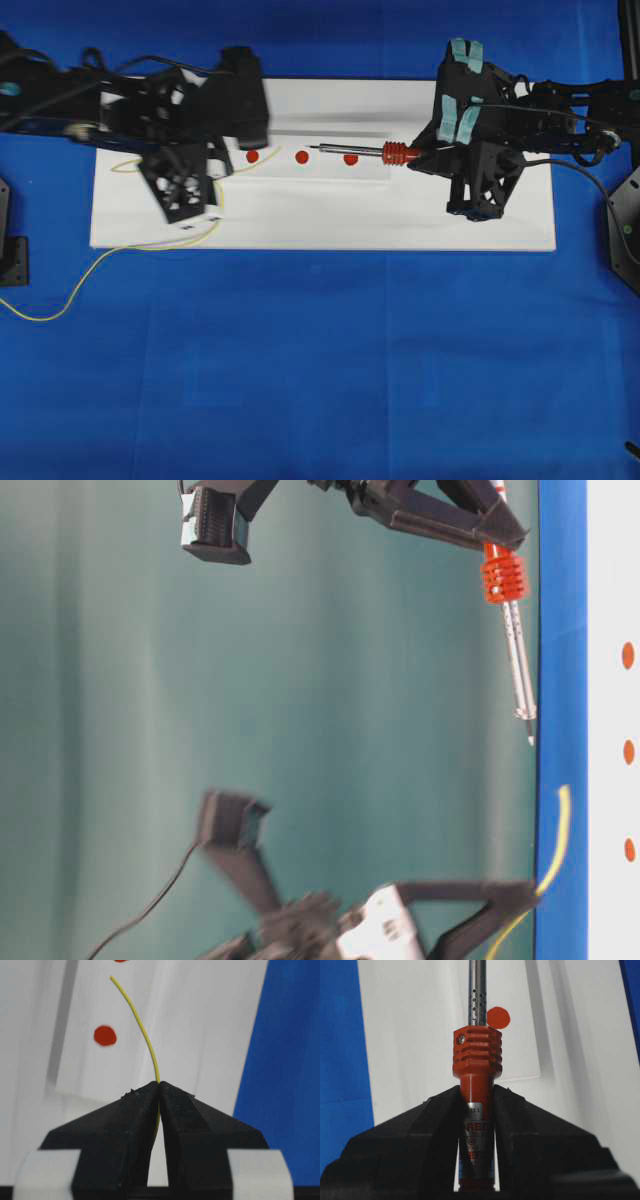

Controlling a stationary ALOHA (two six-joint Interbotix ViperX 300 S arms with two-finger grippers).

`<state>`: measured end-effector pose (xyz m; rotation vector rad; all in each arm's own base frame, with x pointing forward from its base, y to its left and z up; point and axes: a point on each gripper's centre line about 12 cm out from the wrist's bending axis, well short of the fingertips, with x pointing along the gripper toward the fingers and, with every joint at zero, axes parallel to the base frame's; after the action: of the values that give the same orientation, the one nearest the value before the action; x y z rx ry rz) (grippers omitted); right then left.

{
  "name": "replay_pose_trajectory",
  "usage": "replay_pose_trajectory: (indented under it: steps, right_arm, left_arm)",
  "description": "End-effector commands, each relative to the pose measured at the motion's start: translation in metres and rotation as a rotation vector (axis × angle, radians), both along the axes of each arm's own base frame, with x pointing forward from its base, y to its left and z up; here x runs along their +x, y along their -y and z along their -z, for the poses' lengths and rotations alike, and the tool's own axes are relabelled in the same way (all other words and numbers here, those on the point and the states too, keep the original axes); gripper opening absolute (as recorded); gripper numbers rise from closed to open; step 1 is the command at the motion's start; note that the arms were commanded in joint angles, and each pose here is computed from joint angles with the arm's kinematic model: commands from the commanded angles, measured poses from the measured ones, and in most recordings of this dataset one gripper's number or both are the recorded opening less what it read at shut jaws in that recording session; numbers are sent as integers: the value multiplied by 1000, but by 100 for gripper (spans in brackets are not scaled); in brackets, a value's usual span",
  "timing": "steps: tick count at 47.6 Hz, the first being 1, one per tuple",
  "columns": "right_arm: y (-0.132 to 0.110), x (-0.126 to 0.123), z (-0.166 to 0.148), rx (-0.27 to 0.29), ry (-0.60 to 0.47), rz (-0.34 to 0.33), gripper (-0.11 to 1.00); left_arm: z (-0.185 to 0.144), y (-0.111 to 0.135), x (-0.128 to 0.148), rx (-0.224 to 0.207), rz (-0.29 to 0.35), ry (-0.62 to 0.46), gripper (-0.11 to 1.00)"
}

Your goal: Touch the tip of the soldering iron to the tip of the solder at the mark.

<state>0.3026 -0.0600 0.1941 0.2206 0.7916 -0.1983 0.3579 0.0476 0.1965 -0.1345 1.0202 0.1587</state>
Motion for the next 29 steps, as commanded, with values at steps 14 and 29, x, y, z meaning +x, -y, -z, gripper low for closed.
replay_pose_trajectory:
  steps: [14,29]
  right_arm:
    - [1,0,-6,-8,25,3,6]
    - [1,-1,-4,-7,22,3,6]
  left_arm:
    - [8,-3,27,-1,-8,36,3]
    - [25,-1,27,-9,-9,-8,3]
